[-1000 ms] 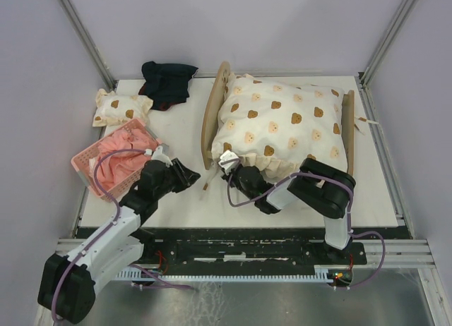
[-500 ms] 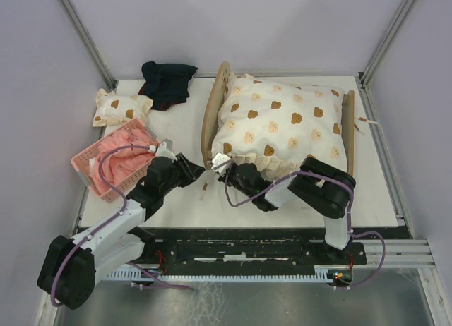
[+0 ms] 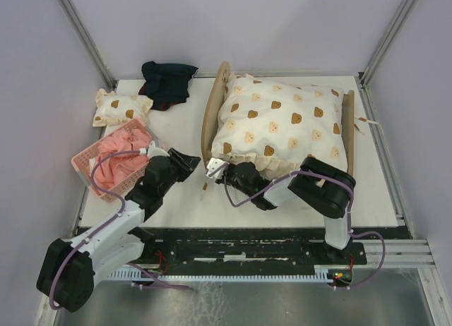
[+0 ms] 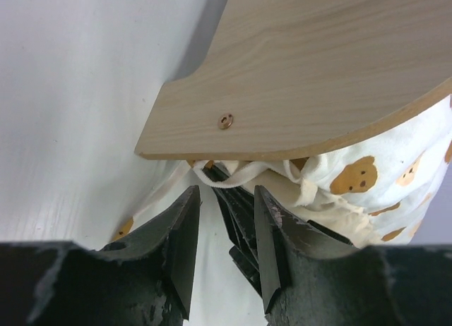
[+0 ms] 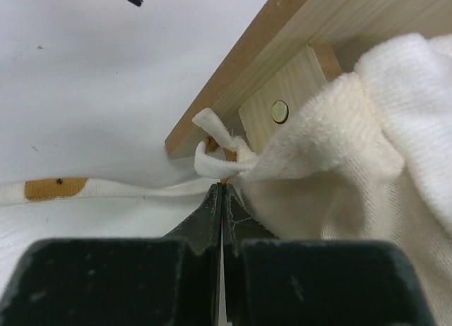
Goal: Set up the pet bed
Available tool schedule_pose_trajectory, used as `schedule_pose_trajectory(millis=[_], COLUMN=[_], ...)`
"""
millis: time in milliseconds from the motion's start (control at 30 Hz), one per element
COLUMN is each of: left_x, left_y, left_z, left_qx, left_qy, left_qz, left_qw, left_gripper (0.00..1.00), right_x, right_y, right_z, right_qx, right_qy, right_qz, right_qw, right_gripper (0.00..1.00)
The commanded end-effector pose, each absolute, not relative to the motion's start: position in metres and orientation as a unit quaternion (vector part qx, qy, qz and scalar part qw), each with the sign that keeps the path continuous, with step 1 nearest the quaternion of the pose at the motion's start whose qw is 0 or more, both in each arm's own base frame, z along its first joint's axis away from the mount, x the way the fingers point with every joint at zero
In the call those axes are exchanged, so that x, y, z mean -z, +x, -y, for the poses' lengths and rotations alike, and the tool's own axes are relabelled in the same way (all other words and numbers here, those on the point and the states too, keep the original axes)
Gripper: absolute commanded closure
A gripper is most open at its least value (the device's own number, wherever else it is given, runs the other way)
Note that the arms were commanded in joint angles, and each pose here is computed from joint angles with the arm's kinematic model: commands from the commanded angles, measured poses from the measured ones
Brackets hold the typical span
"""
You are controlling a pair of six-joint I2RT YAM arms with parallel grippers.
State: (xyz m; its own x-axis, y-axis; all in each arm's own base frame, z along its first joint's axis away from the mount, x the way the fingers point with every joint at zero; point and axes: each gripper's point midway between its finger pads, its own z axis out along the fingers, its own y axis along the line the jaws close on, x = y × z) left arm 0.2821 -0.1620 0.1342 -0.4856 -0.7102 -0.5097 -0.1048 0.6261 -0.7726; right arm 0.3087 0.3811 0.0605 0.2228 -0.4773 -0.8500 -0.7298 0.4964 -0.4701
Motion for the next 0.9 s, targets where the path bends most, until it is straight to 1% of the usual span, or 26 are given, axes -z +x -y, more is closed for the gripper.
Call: schedule_pose_trajectory(millis=[0, 200, 367, 567, 867], left_x=[-0.147, -0.14, -0.136, -0.126, -0.122], left_y=[0.291, 0.293, 0.293, 0.291, 0.294], left_z=[0.16, 0.164, 0.165, 0.161, 0.166], left_qx=[0.379, 0.387, 0.386, 0.371, 0.375], left_qy=[-0.32, -0.333, -0.336, -0.34, -0.337], left_qz=[-0.746, -0.743, -0.744, -0.751, -0.755], left_qw=[0.444, 0.434, 0.429, 0.427, 0.419], left_gripper=[0.57, 0.57, 0.56, 0.52, 0.45], right_x=[-0.085, -0.085, -0.09, -0.097, -0.113], right_y=[0.314, 0.31, 0.304, 0.298, 0.295], right_z=[-0.395, -0.399, -0.403, -0.406, -0.408], right_qx=[-0.103, -0.091, -0.104, -0.123, -0.133], right_qy=[-0.505, -0.543, -0.552, -0.553, -0.545], right_qz=[-0.564, -0.522, -0.509, -0.502, -0.496], right_qw=[0.645, 0.652, 0.652, 0.654, 0.662], right_gripper=[0.98, 0.98, 0.98, 0.98, 0.98])
